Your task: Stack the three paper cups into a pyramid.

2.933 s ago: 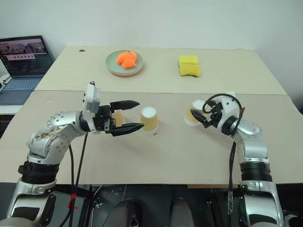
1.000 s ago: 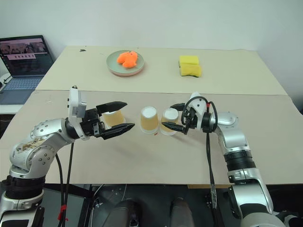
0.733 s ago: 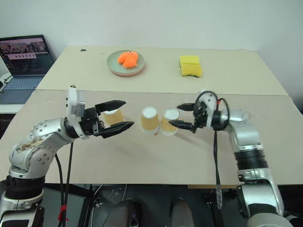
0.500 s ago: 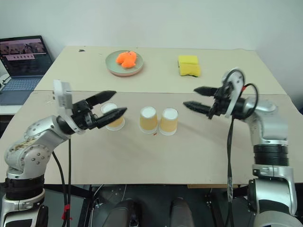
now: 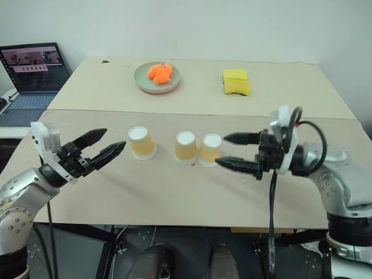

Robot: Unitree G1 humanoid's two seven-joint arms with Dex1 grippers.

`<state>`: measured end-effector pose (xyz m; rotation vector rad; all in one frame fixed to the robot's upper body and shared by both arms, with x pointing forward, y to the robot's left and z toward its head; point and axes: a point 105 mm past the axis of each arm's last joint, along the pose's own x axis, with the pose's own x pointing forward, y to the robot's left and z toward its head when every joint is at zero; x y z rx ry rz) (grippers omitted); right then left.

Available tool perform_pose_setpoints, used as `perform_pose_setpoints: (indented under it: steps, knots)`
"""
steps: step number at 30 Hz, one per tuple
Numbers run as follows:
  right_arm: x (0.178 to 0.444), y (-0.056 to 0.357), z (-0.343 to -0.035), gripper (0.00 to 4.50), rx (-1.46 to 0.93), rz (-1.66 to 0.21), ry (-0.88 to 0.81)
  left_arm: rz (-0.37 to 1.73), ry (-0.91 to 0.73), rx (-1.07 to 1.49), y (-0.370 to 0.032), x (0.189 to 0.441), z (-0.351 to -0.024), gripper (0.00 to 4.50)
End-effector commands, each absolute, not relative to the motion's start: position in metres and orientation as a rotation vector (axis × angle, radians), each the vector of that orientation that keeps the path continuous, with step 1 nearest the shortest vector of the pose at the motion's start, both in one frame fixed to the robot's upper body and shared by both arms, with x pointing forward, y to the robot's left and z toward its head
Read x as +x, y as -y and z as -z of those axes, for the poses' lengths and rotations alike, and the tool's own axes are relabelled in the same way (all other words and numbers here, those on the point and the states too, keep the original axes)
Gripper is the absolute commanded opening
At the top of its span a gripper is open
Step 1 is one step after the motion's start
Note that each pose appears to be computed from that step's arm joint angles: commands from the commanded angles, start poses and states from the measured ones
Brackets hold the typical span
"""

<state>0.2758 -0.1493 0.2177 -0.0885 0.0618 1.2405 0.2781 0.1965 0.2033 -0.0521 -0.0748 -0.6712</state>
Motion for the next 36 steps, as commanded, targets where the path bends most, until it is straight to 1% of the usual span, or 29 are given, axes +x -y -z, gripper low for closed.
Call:
perform_pose_setpoints:
  steps: [1, 8, 15, 21, 36]
  knots:
    - [0.275, 0.144, -0.228, 4.49, -0.136, -1.244, -0.008, 0.679, 0.108, -0.013, -0.201, 0.28, -0.211, 4.5]
    - [0.274, 0.142, -0.229, 4.49, -0.131, -1.23, 0.01, 0.694, 0.102, 0.01, -0.194, 0.295, -0.205, 4.5]
    - [0.27, 0.144, -0.231, 4.49, -0.137, -1.198, 0.024, 0.735, 0.097, 0.01, -0.178, 0.312, -0.197, 4.5]
    - [0.268, 0.148, -0.231, 4.49, -0.132, -1.166, 0.026, 0.733, 0.115, 0.003, -0.175, 0.329, -0.198, 4.5]
    - [0.269, 0.151, -0.23, 4.49, -0.134, -1.131, 0.028, 0.709, 0.122, -0.012, -0.172, 0.343, -0.191, 4.5]
